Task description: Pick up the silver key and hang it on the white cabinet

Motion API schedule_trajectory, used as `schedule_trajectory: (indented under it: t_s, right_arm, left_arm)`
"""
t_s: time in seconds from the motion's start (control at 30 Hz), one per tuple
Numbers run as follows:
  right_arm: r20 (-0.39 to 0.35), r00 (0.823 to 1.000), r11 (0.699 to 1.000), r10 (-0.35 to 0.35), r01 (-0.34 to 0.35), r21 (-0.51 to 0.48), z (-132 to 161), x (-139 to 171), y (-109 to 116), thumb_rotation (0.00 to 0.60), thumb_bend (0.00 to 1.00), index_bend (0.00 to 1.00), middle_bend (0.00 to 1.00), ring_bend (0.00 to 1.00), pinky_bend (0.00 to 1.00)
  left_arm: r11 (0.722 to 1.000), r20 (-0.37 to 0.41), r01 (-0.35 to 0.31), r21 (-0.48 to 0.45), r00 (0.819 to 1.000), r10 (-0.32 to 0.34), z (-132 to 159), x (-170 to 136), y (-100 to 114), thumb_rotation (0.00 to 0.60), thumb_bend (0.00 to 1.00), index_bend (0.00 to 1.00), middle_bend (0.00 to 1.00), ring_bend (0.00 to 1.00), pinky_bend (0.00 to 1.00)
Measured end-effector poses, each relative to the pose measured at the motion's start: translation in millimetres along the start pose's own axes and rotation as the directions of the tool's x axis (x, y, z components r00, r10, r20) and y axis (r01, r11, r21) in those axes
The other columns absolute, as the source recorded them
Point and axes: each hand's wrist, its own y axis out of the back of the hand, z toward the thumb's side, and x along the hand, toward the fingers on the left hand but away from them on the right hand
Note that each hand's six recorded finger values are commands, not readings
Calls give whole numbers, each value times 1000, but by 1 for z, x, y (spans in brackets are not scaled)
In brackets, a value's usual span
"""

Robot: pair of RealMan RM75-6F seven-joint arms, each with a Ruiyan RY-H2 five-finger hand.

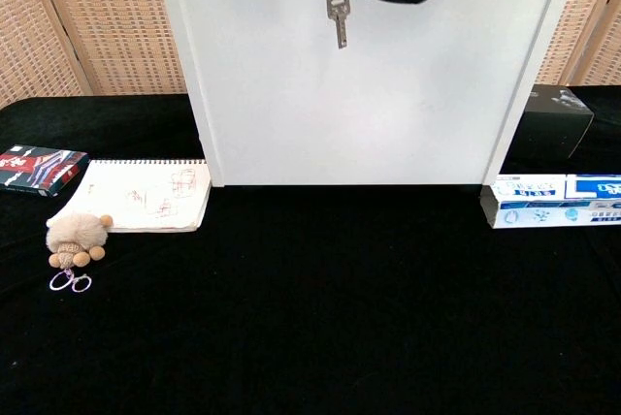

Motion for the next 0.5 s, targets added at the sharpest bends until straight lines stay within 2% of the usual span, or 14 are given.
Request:
schedule_trajectory:
  t_s: [0.2,0.5]
  right_arm:
    - [33,999,1000,-5,4,29,-14,-19,3,600,587,735,896,880,1000]
    - [39,999,998,-11,8,67,-23,-34,8,600,577,738,895,879,1000]
  left_arm:
    - [1000,-10,2,-6,1000,-2,-3,2,0,600,0,0,0,0,0]
    - [1000,-15,4,-9,1000,-4,-5,4,1,600,0,0,0,0,0]
